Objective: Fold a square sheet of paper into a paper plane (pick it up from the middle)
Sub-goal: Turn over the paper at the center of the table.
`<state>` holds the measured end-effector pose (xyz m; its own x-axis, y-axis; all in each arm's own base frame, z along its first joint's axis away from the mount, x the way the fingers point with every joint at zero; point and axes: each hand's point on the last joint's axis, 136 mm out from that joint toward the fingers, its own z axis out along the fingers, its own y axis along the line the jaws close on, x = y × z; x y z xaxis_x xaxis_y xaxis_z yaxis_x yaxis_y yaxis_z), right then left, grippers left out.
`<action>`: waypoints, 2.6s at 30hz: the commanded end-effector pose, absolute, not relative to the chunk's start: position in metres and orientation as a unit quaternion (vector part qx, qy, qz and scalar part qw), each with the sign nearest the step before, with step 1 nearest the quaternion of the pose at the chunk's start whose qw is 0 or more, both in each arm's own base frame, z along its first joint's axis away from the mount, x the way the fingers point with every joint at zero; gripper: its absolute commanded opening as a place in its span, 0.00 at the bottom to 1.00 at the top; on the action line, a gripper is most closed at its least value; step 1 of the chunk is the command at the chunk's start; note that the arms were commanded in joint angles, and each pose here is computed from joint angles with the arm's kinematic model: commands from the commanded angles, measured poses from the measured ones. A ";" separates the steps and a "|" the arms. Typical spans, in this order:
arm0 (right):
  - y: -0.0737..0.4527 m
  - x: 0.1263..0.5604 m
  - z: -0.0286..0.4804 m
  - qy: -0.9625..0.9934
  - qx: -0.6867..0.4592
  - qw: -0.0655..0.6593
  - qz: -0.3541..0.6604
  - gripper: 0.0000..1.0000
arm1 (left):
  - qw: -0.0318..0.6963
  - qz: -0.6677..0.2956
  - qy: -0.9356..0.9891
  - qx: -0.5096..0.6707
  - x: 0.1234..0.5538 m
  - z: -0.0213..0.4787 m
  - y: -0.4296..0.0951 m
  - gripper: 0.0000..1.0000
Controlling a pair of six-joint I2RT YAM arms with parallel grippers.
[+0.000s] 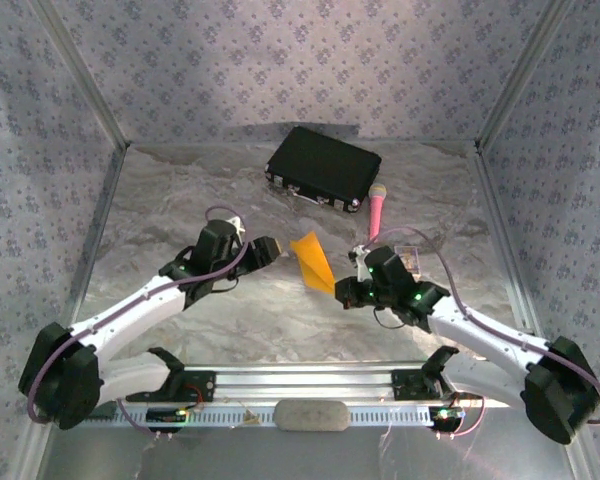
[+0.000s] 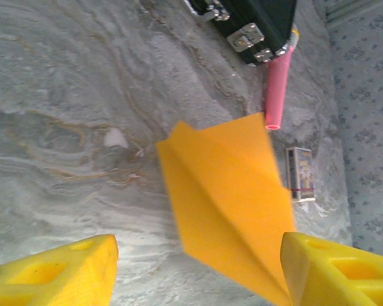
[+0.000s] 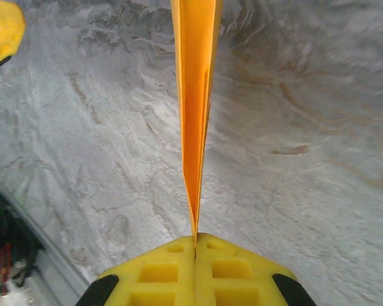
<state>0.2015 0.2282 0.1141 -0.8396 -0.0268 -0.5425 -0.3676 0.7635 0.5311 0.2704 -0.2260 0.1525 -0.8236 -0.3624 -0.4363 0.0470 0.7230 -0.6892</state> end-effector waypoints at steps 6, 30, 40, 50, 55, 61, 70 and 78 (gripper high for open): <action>0.190 0.209 0.126 0.925 -0.140 0.322 0.146 0.04 | 0.306 -0.328 0.889 -0.093 0.266 0.152 -0.209 0.70; 0.193 0.206 0.129 0.887 -0.268 0.341 -0.156 0.02 | 0.342 -0.293 0.879 -0.153 0.265 0.171 -0.158 0.74; 0.225 0.190 0.103 0.873 -0.342 0.299 -0.180 0.04 | 0.346 -0.290 0.876 -0.171 0.260 0.172 -0.145 0.75; 0.270 0.162 0.066 0.874 -0.401 0.237 -0.135 0.19 | 0.344 -0.287 0.876 -0.180 0.253 0.168 -0.136 0.75; 0.290 0.152 0.068 0.897 -0.380 0.222 -0.033 0.39 | 0.337 -0.288 0.878 -0.181 0.251 0.162 -0.136 0.75; 0.289 0.165 0.081 0.925 -0.290 0.207 0.129 0.39 | 0.323 -0.304 0.881 -0.166 0.251 0.161 -0.146 0.76; 0.269 0.190 0.058 0.924 -0.162 0.155 0.309 0.10 | 0.279 -0.343 0.886 -0.139 0.250 0.151 -0.170 0.59; 0.265 0.199 0.032 0.936 -0.123 0.124 0.304 0.07 | 0.261 -0.356 0.887 -0.132 0.247 0.145 -0.177 0.47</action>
<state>0.1989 0.2575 0.0331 -0.9269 -0.1791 -0.3298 -0.3300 0.8074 0.4891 0.2474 -0.1705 0.1441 -0.8170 -0.4330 -0.3808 -0.0701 0.7301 -0.6797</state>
